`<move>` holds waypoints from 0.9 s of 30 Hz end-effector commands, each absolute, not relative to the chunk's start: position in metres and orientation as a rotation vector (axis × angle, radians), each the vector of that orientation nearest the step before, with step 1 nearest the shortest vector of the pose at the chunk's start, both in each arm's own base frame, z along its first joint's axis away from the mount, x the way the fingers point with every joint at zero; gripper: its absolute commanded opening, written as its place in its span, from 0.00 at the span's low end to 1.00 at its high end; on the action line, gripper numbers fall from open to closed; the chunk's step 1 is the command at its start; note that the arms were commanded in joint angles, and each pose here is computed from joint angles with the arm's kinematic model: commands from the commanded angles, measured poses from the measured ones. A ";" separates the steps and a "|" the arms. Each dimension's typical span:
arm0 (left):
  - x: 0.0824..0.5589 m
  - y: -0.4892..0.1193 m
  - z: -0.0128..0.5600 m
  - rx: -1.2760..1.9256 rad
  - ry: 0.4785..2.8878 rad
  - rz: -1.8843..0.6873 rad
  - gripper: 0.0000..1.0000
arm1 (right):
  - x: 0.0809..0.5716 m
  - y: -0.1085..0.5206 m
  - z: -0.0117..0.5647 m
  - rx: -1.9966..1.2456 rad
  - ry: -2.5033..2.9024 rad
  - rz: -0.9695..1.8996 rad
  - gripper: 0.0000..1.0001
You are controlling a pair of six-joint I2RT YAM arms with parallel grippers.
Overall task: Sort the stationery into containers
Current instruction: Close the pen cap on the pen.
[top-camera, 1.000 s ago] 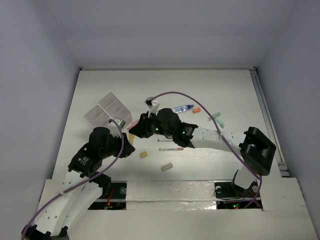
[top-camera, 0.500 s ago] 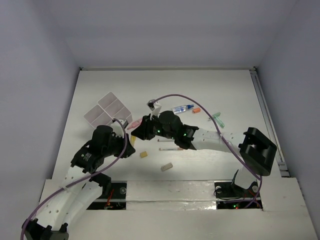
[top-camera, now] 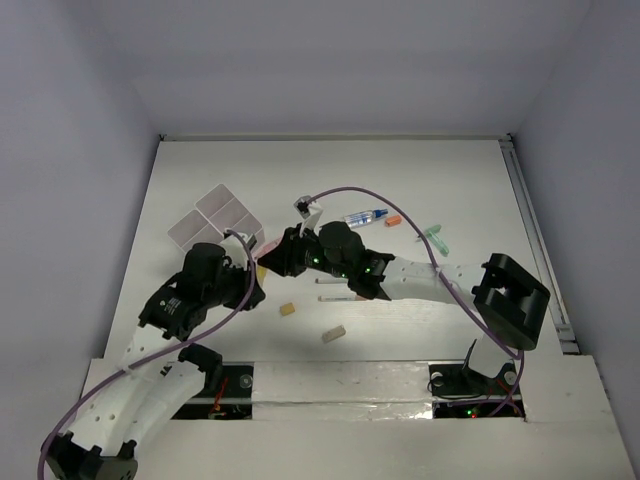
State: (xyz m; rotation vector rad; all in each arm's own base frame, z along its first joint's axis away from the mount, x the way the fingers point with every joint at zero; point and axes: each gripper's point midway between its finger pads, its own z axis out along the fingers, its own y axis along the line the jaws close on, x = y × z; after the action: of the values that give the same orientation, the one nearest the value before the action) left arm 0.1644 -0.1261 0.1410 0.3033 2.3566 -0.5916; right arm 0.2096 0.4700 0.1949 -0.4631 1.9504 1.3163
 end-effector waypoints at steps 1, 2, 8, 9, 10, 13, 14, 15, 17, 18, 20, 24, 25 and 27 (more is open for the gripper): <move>0.251 -0.120 0.373 0.116 1.480 -0.559 0.00 | 0.047 0.419 0.057 -1.000 2.592 1.326 0.00; 0.250 -0.120 0.377 0.119 1.468 -0.564 0.00 | 0.047 0.419 0.057 -1.000 2.592 1.326 0.00; 0.242 -0.129 0.392 0.145 1.424 -0.637 0.00 | 0.050 0.424 0.059 -0.982 2.568 1.315 0.00; 0.243 -0.130 0.384 0.143 1.449 -0.634 0.00 | 0.053 0.426 0.065 -0.968 2.547 1.313 0.00; 0.243 -0.129 0.381 0.141 1.456 -0.633 0.00 | 0.057 0.428 0.069 -0.952 2.530 1.301 0.00; 0.241 -0.132 0.360 0.153 1.506 -0.644 0.00 | 0.077 0.436 0.081 -0.851 2.482 1.268 0.00; 0.239 -0.136 0.353 0.164 1.530 -0.664 0.00 | 0.090 0.441 0.087 -0.795 2.446 1.268 0.00; 0.238 -0.137 0.345 0.165 1.548 -0.671 0.00 | 0.093 0.446 0.092 -0.755 2.436 1.282 0.00; 0.235 -0.139 0.336 0.172 1.567 -0.686 0.00 | 0.120 0.456 0.111 -0.652 2.357 1.304 0.00; 0.232 -0.139 0.328 0.174 1.585 -0.691 0.00 | 0.128 0.459 0.118 -0.605 2.339 1.311 0.00; 0.229 -0.138 0.325 0.172 1.587 -0.693 0.00 | 0.151 0.468 0.139 -0.526 2.262 1.302 0.00; 0.223 -0.138 0.309 0.177 1.626 -0.707 0.08 | 0.204 0.471 0.172 -0.380 2.158 1.282 0.00; 0.222 -0.138 0.308 0.176 1.627 -0.710 0.13 | 0.213 0.471 0.178 -0.356 2.139 1.285 0.00; 0.220 -0.138 0.302 0.174 1.636 -0.710 0.28 | 0.239 0.473 0.194 -0.298 2.085 1.285 0.00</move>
State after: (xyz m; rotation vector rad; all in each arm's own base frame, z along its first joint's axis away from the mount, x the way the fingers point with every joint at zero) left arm 0.1923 -0.1334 0.2088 0.1993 2.0362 -0.6720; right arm 0.2437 0.4745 0.2563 -0.2431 1.8495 1.3760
